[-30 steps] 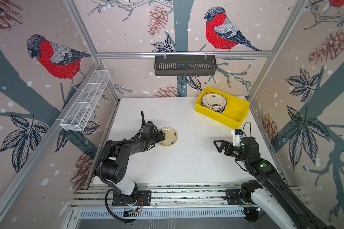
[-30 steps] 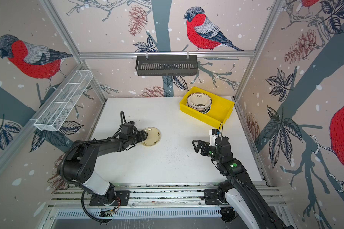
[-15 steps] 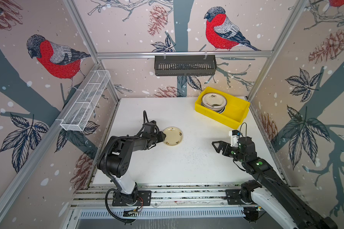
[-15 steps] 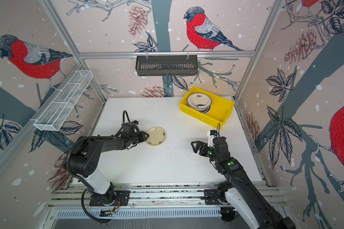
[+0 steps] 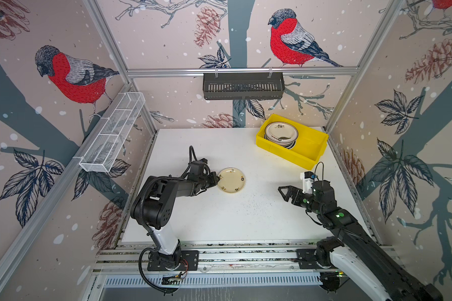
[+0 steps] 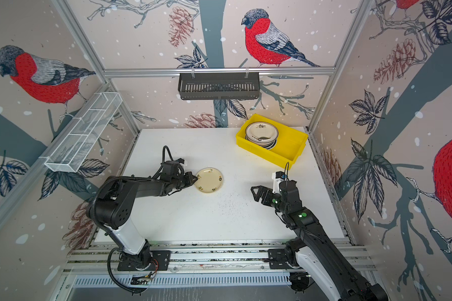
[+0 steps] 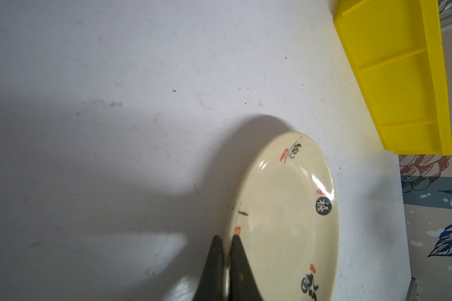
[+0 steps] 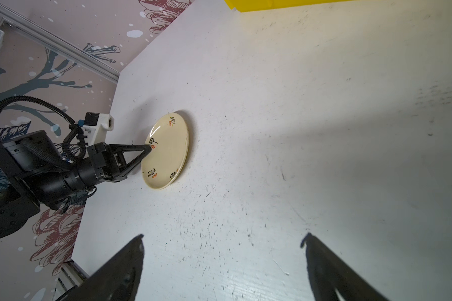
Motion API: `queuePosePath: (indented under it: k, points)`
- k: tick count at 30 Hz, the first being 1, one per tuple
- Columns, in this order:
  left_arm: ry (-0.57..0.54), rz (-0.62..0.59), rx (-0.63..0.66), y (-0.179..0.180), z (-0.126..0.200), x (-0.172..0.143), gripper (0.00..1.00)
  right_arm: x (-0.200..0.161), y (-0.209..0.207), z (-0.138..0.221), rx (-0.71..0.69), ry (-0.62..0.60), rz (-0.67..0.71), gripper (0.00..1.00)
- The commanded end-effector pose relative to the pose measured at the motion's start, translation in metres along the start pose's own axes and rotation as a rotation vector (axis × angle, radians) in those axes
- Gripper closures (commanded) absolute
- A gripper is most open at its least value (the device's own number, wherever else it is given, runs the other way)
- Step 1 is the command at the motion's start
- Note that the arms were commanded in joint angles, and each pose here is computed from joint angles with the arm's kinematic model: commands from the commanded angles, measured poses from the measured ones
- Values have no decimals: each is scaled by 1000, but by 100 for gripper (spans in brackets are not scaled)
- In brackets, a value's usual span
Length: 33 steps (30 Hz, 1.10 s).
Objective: Place the plates into the plastic bin on the countertop
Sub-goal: Pick up the plate from the middle-left of the table, then place the plate in the plastic bin.
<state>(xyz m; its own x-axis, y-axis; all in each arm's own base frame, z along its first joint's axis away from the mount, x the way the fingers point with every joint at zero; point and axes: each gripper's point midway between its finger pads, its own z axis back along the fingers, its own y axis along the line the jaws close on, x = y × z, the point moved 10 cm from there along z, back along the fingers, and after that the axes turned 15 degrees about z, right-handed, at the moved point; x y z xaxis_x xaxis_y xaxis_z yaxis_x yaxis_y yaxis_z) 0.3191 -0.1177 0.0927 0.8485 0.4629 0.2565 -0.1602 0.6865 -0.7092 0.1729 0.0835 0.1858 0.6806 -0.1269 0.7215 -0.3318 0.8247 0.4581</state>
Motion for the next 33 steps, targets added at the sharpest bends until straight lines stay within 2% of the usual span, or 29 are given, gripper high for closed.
queuePosePath:
  k: [1, 6, 18, 25, 33]
  points:
    - [29, 25, -6, -1, 4, -4, 100, 3, 5, -1, 59, -32, 8, 4]
    - [23, 31, -111, -27, 13, -2, 100, 3, 8, -1, 111, -46, 0, 3]
    - [-17, -81, -270, -117, 35, -7, 100, 13, 16, 0, 178, -92, 2, 1]
    - [-44, -69, -392, -157, 45, -20, 100, 27, 26, 4, 211, -130, 25, 1]
    - [9, -50, -488, -188, 37, -43, 100, 33, 33, 8, 230, -178, 22, 4]
